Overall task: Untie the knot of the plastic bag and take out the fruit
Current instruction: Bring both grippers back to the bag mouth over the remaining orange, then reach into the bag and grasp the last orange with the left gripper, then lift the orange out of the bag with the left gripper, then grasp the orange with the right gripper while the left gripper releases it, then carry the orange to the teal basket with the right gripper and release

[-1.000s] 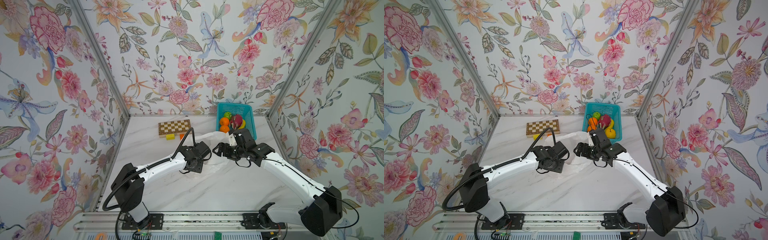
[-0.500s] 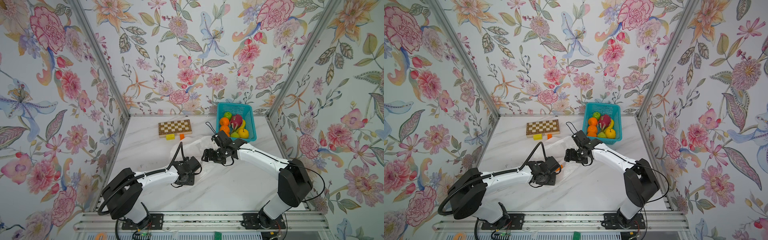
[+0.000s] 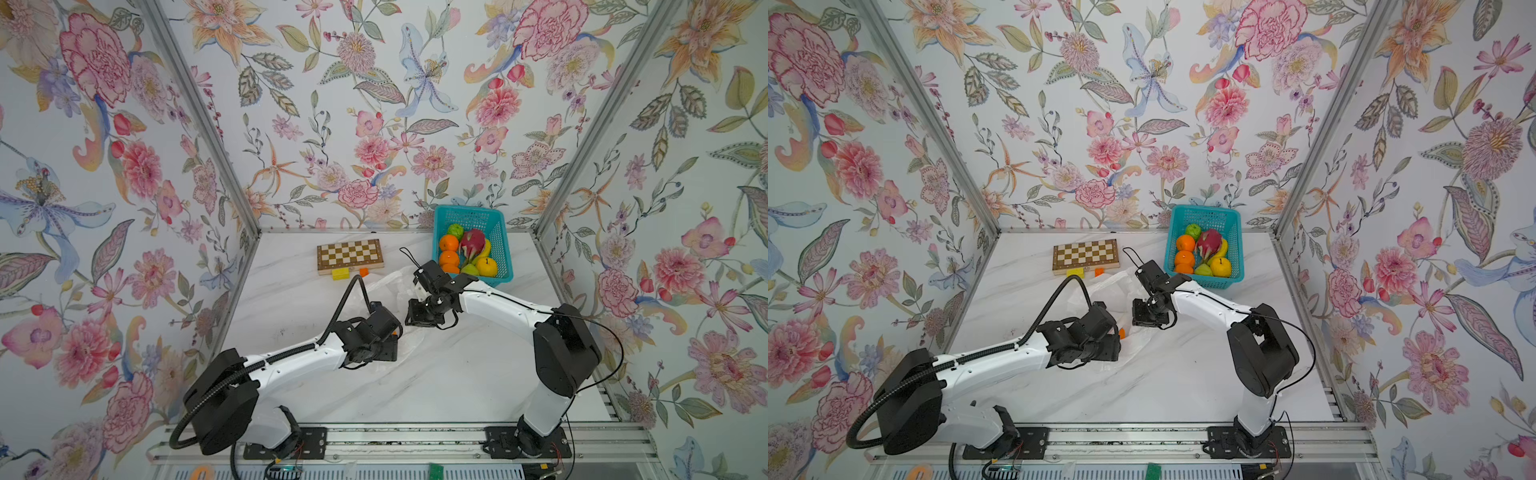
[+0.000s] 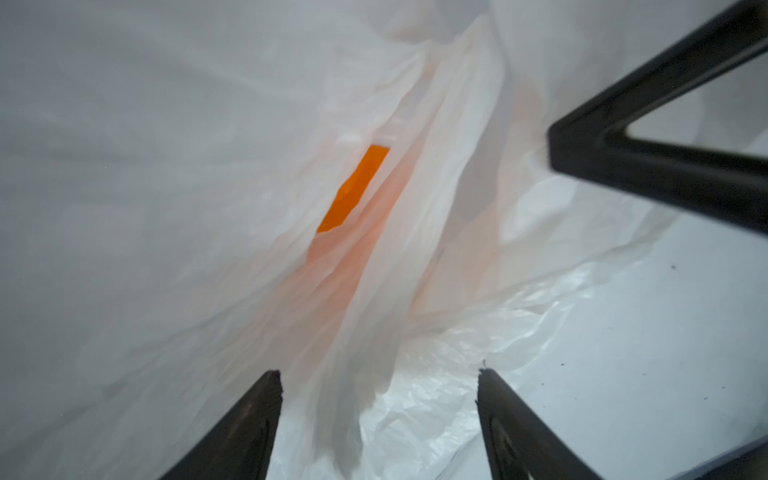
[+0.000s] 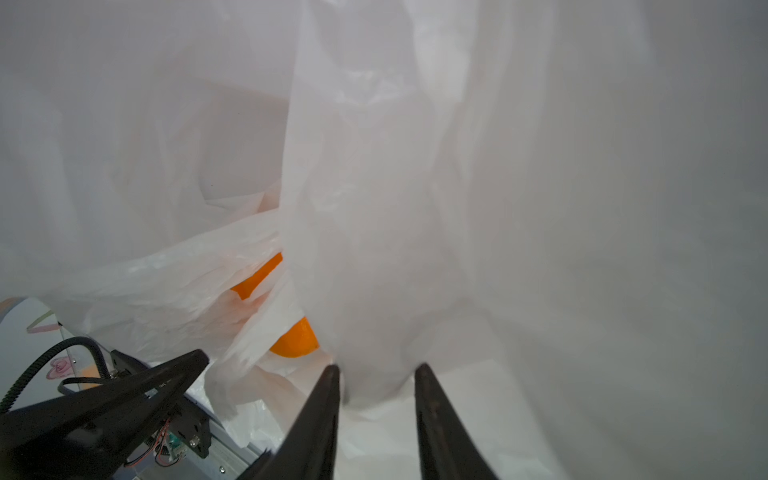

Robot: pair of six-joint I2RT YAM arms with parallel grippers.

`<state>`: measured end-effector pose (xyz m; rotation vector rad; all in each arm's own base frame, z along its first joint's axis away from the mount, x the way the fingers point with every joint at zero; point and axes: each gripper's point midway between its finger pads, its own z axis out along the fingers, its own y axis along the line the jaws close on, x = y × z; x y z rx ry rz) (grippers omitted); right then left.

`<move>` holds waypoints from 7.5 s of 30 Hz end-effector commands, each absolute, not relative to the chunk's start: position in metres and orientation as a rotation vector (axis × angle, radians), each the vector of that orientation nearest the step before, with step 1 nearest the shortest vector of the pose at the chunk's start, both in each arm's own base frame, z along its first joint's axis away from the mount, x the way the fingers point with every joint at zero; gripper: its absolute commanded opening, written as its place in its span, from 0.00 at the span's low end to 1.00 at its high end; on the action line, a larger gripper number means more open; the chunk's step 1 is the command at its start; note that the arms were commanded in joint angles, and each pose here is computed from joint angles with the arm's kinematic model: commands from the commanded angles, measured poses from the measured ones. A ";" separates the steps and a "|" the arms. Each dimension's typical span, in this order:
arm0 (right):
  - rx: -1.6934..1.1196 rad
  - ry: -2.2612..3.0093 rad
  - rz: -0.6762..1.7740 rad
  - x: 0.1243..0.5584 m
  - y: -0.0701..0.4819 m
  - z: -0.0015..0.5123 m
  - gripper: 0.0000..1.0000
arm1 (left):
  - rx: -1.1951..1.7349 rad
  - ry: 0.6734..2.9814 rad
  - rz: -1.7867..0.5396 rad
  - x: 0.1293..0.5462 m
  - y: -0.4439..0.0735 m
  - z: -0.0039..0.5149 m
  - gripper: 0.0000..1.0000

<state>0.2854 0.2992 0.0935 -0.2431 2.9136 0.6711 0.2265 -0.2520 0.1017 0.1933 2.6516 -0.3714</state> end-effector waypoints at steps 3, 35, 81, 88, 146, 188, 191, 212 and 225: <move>-0.276 2.900 0.689 0.286 0.308 0.100 0.19 | 0.232 2.545 -0.306 0.239 -0.246 0.150 0.86; -0.232 2.888 0.760 0.284 0.303 0.104 0.17 | 0.060 2.580 -0.259 0.283 -0.249 0.085 0.35; -0.109 2.823 0.838 0.291 0.292 0.142 0.49 | 0.093 2.577 -0.399 0.303 -0.241 0.066 0.37; 0.021 2.748 0.930 0.298 0.275 0.175 0.64 | 0.190 2.446 -0.495 0.310 -0.254 0.103 0.36; -0.381 1.961 1.504 0.279 0.284 0.407 0.89 | 1.002 1.286 -0.781 0.293 -0.365 0.393 0.44; 0.268 2.357 0.958 0.432 0.170 0.341 0.44 | 0.303 1.862 -0.487 0.340 -0.269 0.374 0.99; 0.266 2.407 0.891 0.451 0.165 0.329 0.44 | 0.297 1.911 -0.482 0.337 -0.267 0.370 0.99; 0.531 2.375 0.384 0.589 0.041 0.246 0.41 | 0.378 1.955 -0.546 0.324 -0.275 0.362 0.99; 0.647 2.137 0.348 0.675 -0.008 0.196 0.45 | 0.302 1.966 -0.563 0.324 -0.271 0.349 0.99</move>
